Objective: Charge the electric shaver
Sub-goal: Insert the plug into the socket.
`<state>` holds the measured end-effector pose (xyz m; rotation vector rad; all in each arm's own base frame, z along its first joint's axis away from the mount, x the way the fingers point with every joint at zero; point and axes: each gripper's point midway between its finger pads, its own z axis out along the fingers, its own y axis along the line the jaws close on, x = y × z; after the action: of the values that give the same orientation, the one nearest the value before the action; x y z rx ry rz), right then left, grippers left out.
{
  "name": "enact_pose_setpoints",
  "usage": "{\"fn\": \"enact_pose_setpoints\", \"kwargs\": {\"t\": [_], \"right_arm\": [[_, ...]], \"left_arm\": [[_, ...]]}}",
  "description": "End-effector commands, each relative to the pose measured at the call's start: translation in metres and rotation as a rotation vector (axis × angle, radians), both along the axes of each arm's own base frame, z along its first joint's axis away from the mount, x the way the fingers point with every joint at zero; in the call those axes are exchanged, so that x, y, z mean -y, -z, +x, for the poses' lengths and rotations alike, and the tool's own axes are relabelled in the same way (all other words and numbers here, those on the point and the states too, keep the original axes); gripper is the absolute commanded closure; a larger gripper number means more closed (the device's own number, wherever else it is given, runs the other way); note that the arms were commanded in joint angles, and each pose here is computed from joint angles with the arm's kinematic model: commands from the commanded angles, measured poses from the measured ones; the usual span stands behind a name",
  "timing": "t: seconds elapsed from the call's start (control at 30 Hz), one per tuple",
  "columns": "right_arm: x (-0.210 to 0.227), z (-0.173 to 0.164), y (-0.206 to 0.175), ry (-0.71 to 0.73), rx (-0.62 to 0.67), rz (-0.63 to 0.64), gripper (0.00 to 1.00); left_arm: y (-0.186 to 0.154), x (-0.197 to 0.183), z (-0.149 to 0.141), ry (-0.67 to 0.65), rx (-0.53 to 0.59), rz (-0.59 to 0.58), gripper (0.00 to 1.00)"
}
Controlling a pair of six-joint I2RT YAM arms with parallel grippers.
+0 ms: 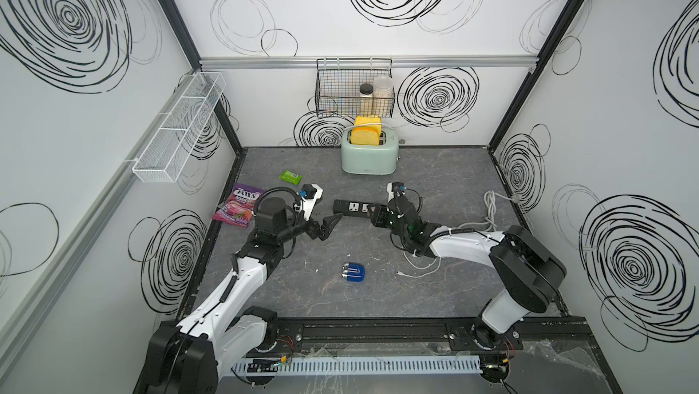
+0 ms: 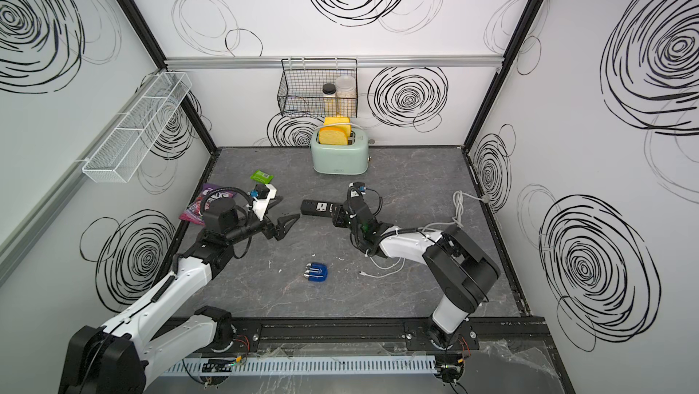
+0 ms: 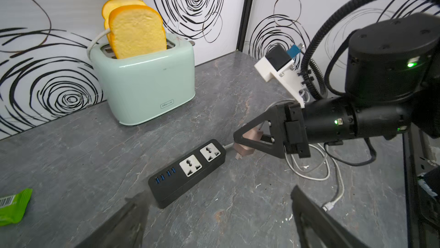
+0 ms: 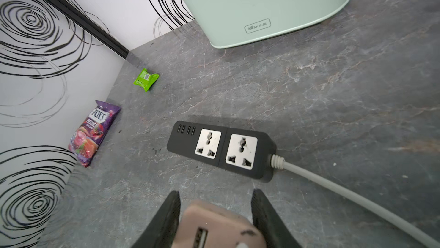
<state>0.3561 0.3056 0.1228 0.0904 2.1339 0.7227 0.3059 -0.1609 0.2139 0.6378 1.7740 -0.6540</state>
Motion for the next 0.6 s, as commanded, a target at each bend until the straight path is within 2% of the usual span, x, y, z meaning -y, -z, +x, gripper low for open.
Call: {"fn": "enact_pose_setpoints", "kwargs": {"t": [0.0, 0.37, 0.57], "right_arm": [[-0.006, 0.017, -0.008, 0.014, 0.064, -0.072, 1.0], [-0.015, 0.039, 0.023, 0.036, 0.011, -0.208, 1.0], [-0.014, 0.043, 0.028, 0.043, 0.016, -0.258, 1.0]], "left_arm": [[0.005, -0.007, 0.001, -0.035, 0.007, 0.023, 0.03], [0.047, -0.007, -0.007, -0.026, -0.058, 0.135, 0.03], [0.054, -0.003, -0.006, -0.011, -0.077, 0.153, 0.03]]}}
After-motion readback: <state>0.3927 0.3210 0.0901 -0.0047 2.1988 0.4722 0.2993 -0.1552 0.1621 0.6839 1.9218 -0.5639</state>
